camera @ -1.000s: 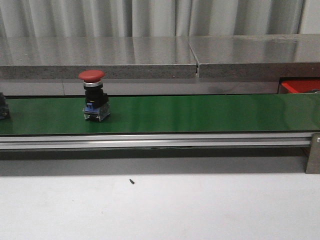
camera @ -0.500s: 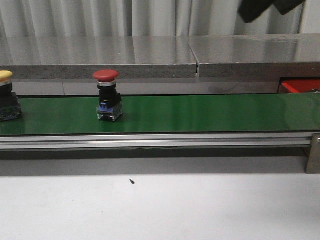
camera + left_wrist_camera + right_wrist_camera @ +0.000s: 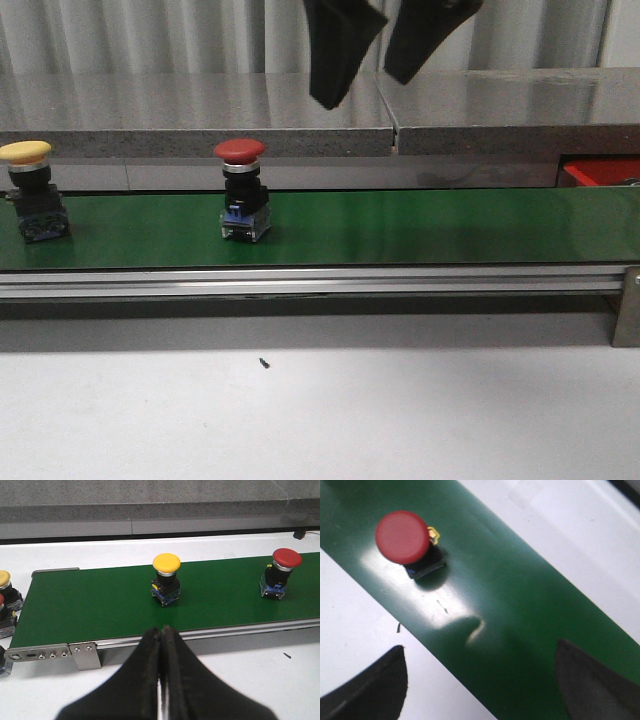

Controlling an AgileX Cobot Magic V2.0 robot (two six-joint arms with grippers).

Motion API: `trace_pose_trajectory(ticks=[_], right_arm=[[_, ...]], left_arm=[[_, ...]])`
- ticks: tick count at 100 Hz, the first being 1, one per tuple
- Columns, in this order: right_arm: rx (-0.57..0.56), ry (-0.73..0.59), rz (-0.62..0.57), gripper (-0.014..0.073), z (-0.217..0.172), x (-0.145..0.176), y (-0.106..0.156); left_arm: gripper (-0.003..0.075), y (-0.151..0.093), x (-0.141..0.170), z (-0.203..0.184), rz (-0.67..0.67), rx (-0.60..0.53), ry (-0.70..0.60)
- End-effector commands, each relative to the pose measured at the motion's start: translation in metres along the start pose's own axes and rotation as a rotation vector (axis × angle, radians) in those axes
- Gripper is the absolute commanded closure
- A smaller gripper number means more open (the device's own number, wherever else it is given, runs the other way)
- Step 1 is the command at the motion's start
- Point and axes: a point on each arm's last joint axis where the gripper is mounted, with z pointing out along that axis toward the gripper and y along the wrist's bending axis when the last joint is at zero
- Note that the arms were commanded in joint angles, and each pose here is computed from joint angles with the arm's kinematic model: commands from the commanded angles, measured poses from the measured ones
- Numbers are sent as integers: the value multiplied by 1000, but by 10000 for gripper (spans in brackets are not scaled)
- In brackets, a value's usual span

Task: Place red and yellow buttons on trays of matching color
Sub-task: 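Grasp the red button off the belt with the right gripper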

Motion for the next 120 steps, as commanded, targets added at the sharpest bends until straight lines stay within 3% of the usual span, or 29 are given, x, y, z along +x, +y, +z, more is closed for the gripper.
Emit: trace_pose_trajectory(ticks=[1,51,58,65,80,102,120], right_arm=[[-36,-64,-47,-1,-10,-18,2],[-144,-54,-29,1,66,-42,5],[-137,-66,-28,42,71,-43,4],[-132,-70,-29,144,73,-43,3],[-118,-52,-41,432,73,-41,1],[-108,-89,-28,456,57,-45,-2],[-75,-96,46,456,36,-34,-25]], left_arm=[[739,-1,-14,-4,-7,13,-93],[739,-1,-14,-4,-7,13,-93],[739,-1,-14,-4,-7,13,-93],[739,-1,-14,-4,-7,13,-93],[739,-1,-14,-4,-7,13,-93],[739,-1,-14,-4,-7,13,-93],[739,-1,-14,-4,-7,13,-93]])
